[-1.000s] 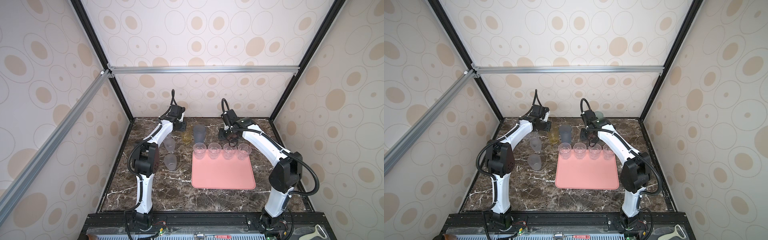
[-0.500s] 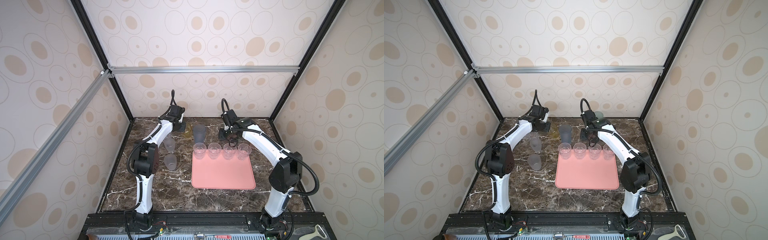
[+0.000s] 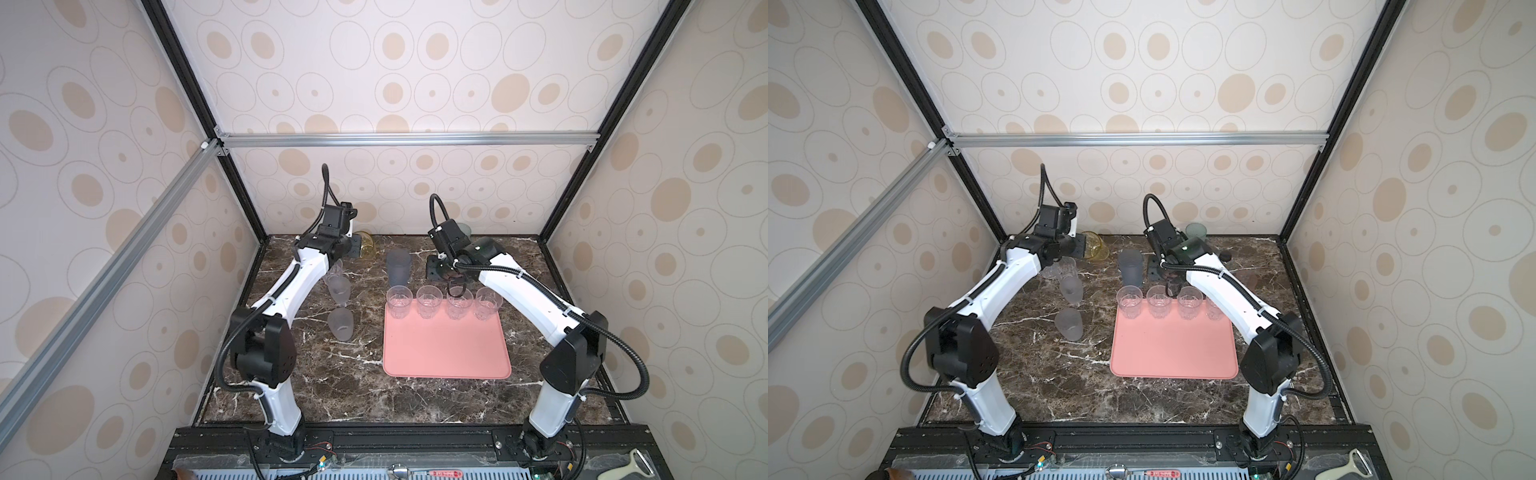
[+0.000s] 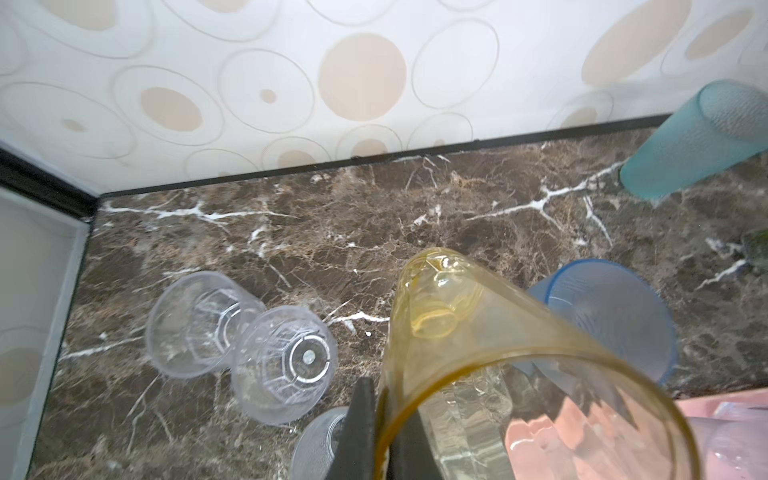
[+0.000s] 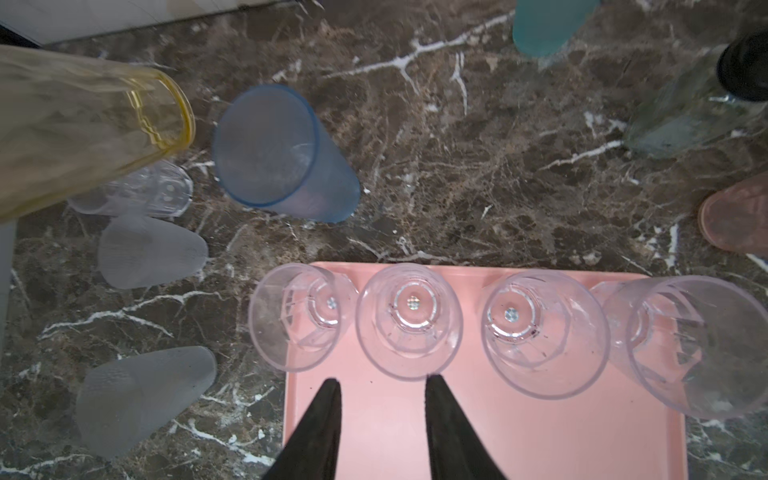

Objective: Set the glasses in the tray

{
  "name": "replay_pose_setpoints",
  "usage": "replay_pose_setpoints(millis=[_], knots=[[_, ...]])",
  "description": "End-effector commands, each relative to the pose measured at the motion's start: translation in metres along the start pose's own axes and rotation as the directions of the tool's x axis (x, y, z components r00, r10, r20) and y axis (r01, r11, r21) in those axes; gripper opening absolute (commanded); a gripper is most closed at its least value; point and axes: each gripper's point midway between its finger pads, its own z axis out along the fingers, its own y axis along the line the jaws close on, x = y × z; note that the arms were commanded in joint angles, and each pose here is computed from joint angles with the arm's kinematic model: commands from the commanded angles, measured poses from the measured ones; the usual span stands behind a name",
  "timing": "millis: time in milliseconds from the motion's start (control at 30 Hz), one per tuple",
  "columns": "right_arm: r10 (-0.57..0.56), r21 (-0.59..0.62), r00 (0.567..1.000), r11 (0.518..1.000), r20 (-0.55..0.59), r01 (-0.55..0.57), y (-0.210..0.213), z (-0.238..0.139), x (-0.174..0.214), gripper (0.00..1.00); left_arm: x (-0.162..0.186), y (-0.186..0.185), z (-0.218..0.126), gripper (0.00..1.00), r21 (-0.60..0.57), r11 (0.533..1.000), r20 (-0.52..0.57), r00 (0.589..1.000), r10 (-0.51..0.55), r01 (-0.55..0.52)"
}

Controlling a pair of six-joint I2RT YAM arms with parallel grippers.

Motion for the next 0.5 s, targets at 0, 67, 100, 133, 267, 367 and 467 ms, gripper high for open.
replay_pose_setpoints(millis=[0,67,100,133,267,367,467], knots=[[0.005,-0.072,0.974,0.997,0.228,0.012,0.042,-0.043,-0.025,0.37,-0.031,0.005,-0.033,0.0,-0.009,0.992,0.186,0.975,-0.123,0.127],[-0.017,-0.103,0.956,0.993,0.294,0.05,0.065,-0.052,-0.026,0.38,-0.027,0.001,-0.042,0.0,0.007,0.988,0.194,0.969,-0.154,0.155],[-0.026,-0.113,0.946,0.991,0.322,0.066,0.075,-0.055,-0.027,0.38,-0.025,-0.002,-0.045,0.0,0.02,0.985,0.198,0.965,-0.17,0.169],[-0.03,-0.124,0.94,0.989,0.341,0.076,0.082,-0.057,-0.027,0.39,-0.022,-0.005,-0.048,0.0,0.029,0.982,0.198,0.962,-0.188,0.186],[-0.02,-0.167,0.926,0.982,0.377,0.09,0.104,-0.063,-0.032,0.4,-0.011,-0.012,-0.056,0.0,0.058,0.969,0.189,0.95,-0.248,0.242],[-0.017,-0.196,0.924,0.976,0.381,0.099,0.119,-0.063,-0.037,0.41,-0.003,-0.022,-0.061,0.0,0.093,0.96,0.178,0.944,-0.278,0.265],[-0.031,-0.201,0.931,0.973,0.365,0.111,0.13,-0.056,-0.037,0.41,0.0,-0.031,-0.066,0.0,0.125,0.953,0.168,0.941,-0.294,0.276]])
